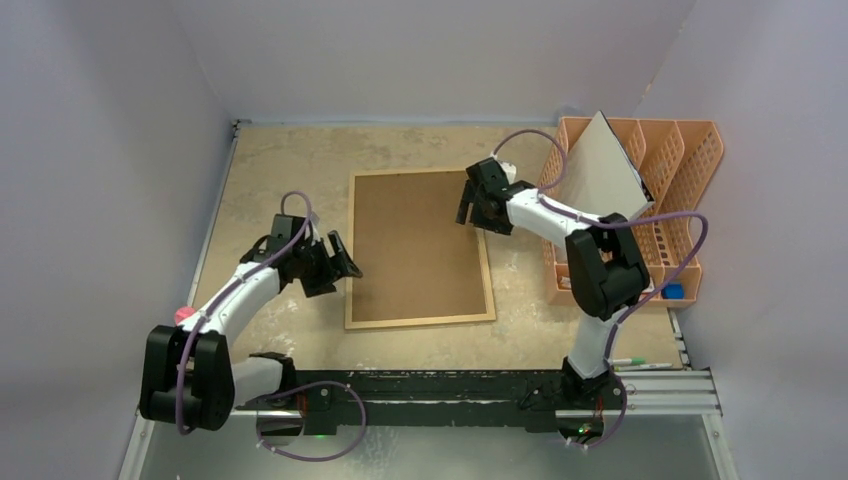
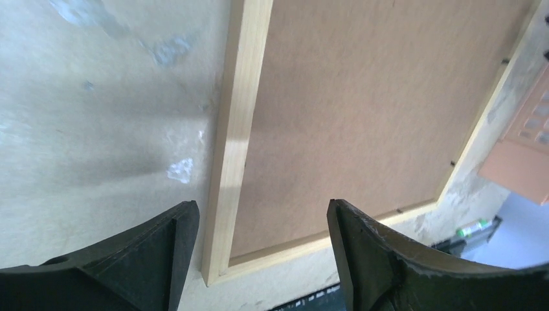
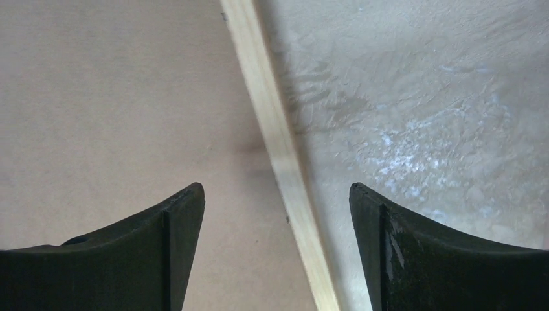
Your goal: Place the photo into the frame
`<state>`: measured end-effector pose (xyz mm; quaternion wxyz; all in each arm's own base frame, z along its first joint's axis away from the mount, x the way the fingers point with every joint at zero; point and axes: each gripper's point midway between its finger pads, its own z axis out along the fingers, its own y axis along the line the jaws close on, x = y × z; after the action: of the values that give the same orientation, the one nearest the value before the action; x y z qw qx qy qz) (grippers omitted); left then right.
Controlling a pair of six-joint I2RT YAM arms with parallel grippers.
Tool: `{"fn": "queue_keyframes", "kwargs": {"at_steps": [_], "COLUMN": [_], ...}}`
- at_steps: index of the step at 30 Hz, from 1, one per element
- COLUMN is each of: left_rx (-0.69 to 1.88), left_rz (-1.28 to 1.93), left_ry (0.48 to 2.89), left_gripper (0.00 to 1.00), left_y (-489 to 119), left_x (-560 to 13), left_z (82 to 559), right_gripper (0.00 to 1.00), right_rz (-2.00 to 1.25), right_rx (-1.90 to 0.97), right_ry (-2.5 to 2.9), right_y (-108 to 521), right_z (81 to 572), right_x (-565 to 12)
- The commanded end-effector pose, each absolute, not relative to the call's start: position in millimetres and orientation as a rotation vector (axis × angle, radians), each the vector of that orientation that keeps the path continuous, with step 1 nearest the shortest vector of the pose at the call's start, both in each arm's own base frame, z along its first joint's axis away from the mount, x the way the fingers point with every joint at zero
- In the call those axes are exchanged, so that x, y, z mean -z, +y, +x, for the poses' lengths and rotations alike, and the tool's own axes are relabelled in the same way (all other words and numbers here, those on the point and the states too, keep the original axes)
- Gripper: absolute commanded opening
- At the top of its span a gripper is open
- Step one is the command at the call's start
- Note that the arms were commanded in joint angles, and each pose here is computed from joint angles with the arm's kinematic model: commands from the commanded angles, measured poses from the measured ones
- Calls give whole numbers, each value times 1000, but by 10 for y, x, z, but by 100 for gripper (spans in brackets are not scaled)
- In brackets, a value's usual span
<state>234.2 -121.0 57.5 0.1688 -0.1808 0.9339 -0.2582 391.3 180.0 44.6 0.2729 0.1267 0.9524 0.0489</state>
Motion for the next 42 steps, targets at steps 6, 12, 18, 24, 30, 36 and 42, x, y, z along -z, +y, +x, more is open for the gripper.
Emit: {"fn": "queue_keyframes", "kwargs": {"at_steps": [6, 12, 18, 24, 30, 36, 42], "left_rx": [503, 728, 881, 872, 839, 816, 879], "left_rz": [-667, -582, -550, -572, -634, -645, -653], "left_ry": [2533, 2524, 2519, 2547, 2651, 2790, 2852], "left_gripper": [67, 66, 61, 42, 32, 21, 14], "left_y": [-892, -1008, -1184, -1137, -1115, -1196, -1295], "left_x": [-731, -750, -619, -384, -121, 81, 131], "left_z": [2750, 3036, 3280, 3485, 3365, 2914, 2571], "right_gripper": [78, 72, 63, 53, 50, 48, 49], "right_rz": [228, 119, 37, -79, -123, -118, -156], "right_rx": [-282, -444, -450, -516, -556, -496, -401], "right_ry": [2461, 2433, 2421, 2399, 2391, 2379, 2364], "right_y": [2749, 3552, 3927, 4211, 4350, 4311, 4221], "right_z": [3682, 3763, 4071, 4228, 4286, 4406, 4483], "right_x": [-1219, -1373, -1276, -1184, -1049, -987, -875]}}
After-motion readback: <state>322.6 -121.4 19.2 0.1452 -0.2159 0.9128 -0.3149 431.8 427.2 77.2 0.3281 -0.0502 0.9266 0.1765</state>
